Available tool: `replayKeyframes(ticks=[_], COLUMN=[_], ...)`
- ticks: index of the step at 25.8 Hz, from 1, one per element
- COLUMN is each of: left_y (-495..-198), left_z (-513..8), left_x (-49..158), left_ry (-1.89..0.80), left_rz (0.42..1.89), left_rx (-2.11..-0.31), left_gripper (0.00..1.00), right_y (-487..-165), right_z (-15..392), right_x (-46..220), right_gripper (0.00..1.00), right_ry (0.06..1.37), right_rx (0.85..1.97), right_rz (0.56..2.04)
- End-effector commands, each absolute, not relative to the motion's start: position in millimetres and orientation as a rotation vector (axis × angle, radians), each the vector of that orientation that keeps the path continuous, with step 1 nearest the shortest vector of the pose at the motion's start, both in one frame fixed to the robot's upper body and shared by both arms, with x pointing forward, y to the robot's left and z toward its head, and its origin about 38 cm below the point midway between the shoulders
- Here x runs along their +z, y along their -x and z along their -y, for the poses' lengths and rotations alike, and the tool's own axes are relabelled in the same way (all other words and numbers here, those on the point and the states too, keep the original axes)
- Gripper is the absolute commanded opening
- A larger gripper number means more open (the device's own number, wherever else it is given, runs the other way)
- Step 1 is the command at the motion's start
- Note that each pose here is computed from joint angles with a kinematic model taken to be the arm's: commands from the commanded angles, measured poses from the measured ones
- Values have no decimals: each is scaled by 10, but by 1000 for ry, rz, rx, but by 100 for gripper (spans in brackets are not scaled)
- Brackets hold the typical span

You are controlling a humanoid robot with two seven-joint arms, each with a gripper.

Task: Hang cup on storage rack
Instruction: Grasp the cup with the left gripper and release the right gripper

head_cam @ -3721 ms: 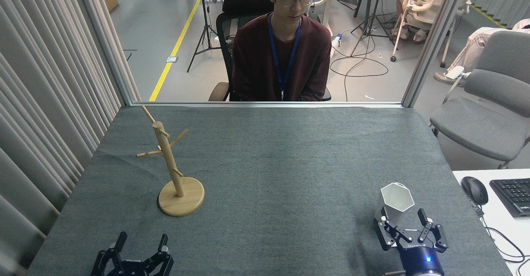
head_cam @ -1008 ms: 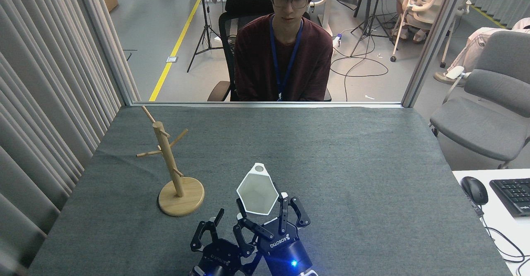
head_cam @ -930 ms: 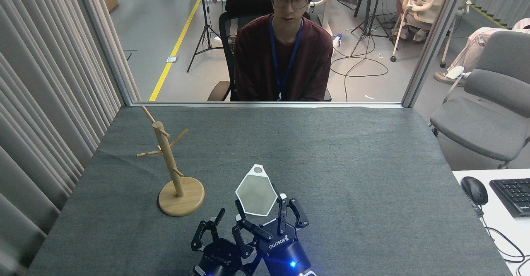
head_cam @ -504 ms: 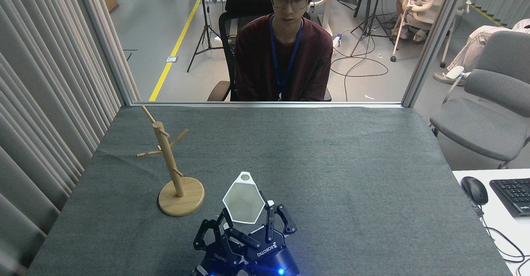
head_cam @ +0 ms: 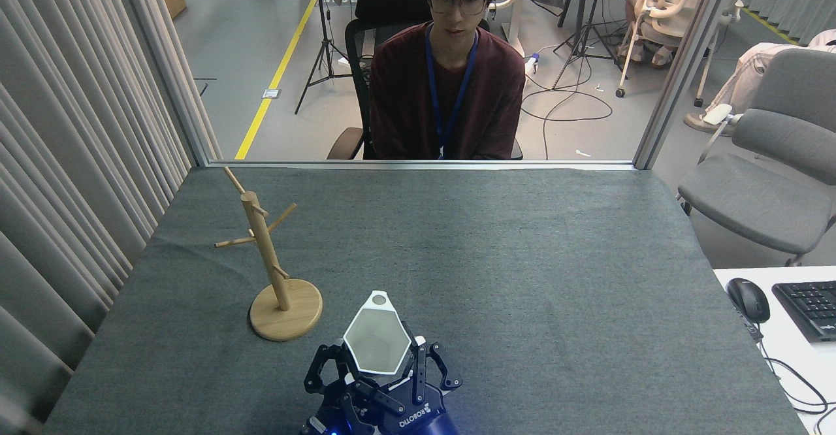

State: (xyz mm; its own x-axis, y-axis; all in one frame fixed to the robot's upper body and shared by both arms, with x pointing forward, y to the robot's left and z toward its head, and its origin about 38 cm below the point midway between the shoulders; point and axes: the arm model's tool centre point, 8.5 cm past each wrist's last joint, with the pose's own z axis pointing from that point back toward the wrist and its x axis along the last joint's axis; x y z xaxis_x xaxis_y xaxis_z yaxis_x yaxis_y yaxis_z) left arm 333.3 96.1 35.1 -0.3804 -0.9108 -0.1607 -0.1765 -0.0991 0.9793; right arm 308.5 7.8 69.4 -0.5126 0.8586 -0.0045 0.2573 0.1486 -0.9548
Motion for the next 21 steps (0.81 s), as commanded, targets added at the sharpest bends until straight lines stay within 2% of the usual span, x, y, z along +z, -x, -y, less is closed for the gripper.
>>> replayKeyframes(ticks=[1, 4, 10, 15, 16, 18, 21], left_y=[-3354, -3382, -3416, -3431, -3437, -3442, -3452], left_z=[-963, -966, -986, -990, -989, -989, -988], left_x=[370, 395, 423, 418, 422, 427, 437], left_ry=[-1215, -1222, -1251, -1258, -1259, -1261, -1263], left_rz=[1562, 1565, 1547, 1538, 1537, 1538, 1539], left_rx=[-1529, -1526, -1509, -1507, -1507, -1508, -1508], left_gripper=[99, 94, 56, 44, 44, 44, 43], right_y=[-3071, -3069, -3059, -3054, -3052, -3056, -3055], right_z=[-76, -66, -58, -57, -61, -51, -44], right_x=[686, 677, 663, 666, 674, 714, 823], right_gripper=[51, 51, 51, 53, 60, 98, 98], right_ry=[1061, 1061, 1060, 1062, 1062, 1075, 1094], right_rx=[1374, 1374, 1370, 1367, 1365, 1345, 1314], right_rz=[1863, 1860, 1851, 1854, 1858, 1874, 1917])
